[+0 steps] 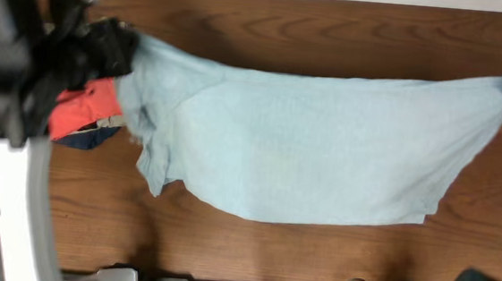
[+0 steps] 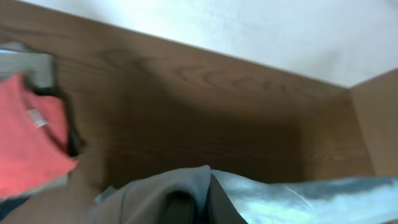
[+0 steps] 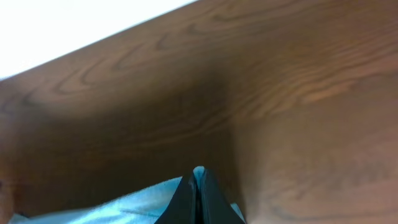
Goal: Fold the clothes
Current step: 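Lift the shirt high with both grippers and swing it forward, then lay the shirt flat on the table with both grippers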
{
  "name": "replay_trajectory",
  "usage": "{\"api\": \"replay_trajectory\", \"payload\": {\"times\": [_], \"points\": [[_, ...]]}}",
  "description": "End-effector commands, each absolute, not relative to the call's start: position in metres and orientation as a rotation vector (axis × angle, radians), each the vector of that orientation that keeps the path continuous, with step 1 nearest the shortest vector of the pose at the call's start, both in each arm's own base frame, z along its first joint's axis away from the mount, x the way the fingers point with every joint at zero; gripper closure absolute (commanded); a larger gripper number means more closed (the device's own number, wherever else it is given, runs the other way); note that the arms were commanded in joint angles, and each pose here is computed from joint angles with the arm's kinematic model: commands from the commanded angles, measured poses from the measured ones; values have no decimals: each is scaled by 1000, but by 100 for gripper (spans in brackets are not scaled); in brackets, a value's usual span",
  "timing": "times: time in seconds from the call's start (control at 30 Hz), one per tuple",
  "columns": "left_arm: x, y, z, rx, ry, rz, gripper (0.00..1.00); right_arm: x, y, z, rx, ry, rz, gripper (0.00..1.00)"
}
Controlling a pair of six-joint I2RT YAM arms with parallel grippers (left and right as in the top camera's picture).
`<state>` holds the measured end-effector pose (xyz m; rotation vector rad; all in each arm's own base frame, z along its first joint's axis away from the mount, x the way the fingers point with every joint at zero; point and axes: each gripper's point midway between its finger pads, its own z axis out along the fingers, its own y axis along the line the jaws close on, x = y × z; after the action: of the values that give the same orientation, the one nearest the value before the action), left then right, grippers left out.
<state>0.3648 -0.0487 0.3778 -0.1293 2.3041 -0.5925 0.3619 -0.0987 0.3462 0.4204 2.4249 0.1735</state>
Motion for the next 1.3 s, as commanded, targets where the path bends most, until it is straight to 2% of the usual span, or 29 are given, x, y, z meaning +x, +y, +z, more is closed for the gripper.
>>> {"api": "replay_trajectory", "payload": {"times": [0.0, 0.13, 0.2, 0.3, 0.4, 0.5, 0.63, 0.73, 0.9, 1.07, 1.27], "points": [[398, -64, 353, -16, 2338, -608, 94, 396, -96, 328, 344, 2439, 195, 99], [463, -65, 342, 28, 2233, -587, 94, 458, -115, 328, 314, 2296, 165, 99], [492, -62, 356, 51, 2116, -567, 94, 481, -123, 346, 349, 2174, 170, 99], [521, -44, 397, -50, 1919, -520, 94, 501, -134, 399, 378, 1947, 178, 99], [528, -34, 458, -93, 1714, -525, 94, 497, -146, 469, 378, 1714, 171, 99], [517, -27, 521, -87, 1553, -506, 94, 472, -161, 535, 368, 1537, 118, 99], [494, -25, 575, -52, 1444, -468, 94, 443, -181, 563, 409, 1477, 53, 99], [486, -33, 560, -44, 1545, -508, 94, 437, -186, 538, 450, 1575, 39, 99], [470, -50, 452, -91, 1984, -591, 94, 433, -195, 444, 552, 1904, -26, 99], [417, -66, 332, -104, 2502, -603, 94, 401, -210, 328, 731, 2302, -157, 99], [349, -82, 234, -44, 2957, -621, 94, 354, -195, 214, 869, 2680, -136, 99]]}}
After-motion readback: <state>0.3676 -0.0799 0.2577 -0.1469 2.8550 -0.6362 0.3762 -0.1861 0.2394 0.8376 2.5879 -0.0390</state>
